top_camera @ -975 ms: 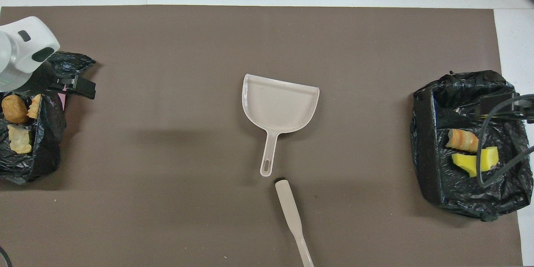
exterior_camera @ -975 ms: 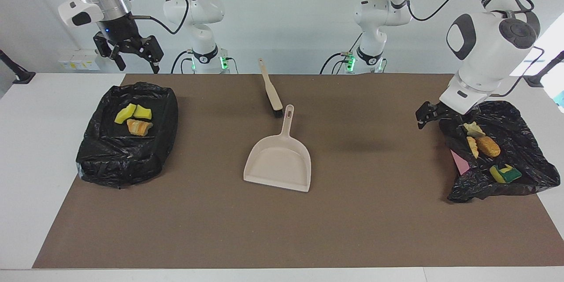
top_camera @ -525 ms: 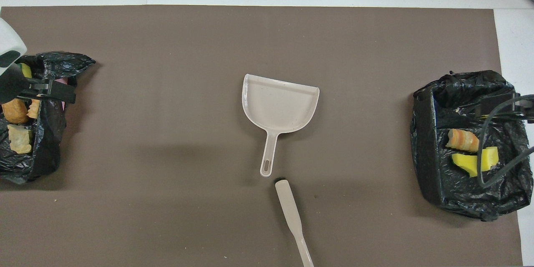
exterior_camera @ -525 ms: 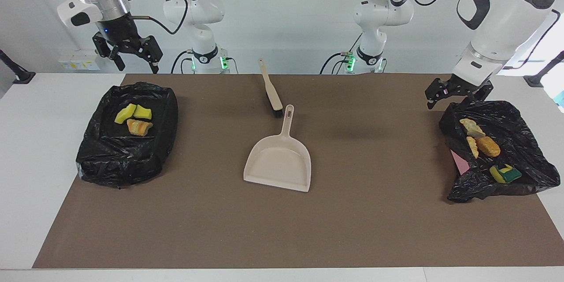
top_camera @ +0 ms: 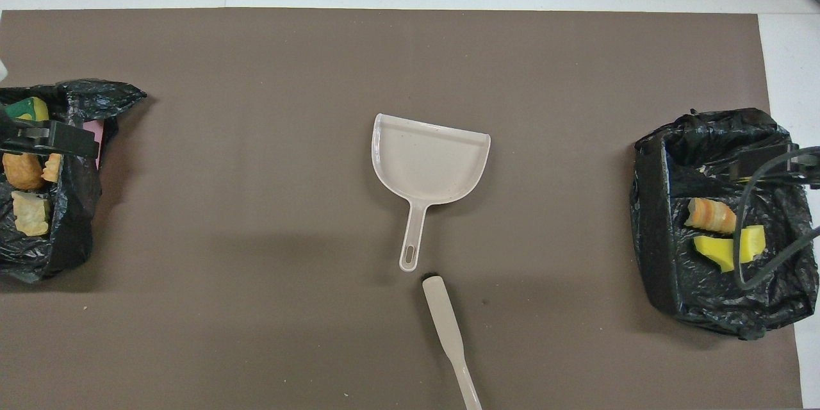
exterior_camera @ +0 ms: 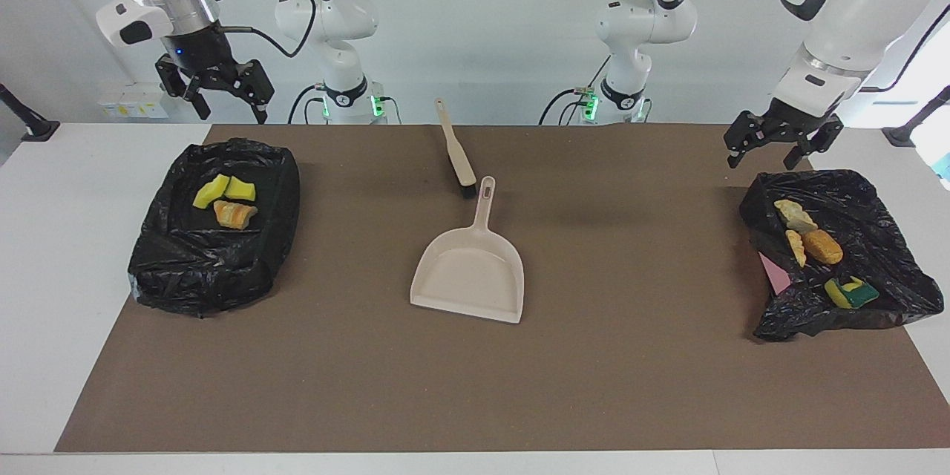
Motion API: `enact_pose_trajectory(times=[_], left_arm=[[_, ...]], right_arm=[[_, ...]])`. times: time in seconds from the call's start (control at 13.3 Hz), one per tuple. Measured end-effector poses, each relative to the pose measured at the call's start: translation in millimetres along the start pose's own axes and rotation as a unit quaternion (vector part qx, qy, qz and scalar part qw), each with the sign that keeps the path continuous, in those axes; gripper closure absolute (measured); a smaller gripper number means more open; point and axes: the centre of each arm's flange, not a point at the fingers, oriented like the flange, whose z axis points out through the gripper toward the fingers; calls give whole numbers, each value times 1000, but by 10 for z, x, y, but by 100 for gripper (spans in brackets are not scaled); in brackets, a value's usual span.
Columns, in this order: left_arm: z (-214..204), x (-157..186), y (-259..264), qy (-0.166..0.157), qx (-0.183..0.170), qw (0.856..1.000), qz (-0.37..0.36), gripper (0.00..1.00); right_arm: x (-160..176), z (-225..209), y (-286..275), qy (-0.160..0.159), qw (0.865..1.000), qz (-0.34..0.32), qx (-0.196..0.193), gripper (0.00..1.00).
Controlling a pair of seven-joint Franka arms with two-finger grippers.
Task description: Sweep and dump trash in bin
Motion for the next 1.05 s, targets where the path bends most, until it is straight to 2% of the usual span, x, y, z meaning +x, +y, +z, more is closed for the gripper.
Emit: enact_pose_trajectory(times=[1.05], left_arm=[[-45,-30,50,-11,-1,1000,-8,0]], right_arm=[[-1,0,1,0,1000,0,0,0]])
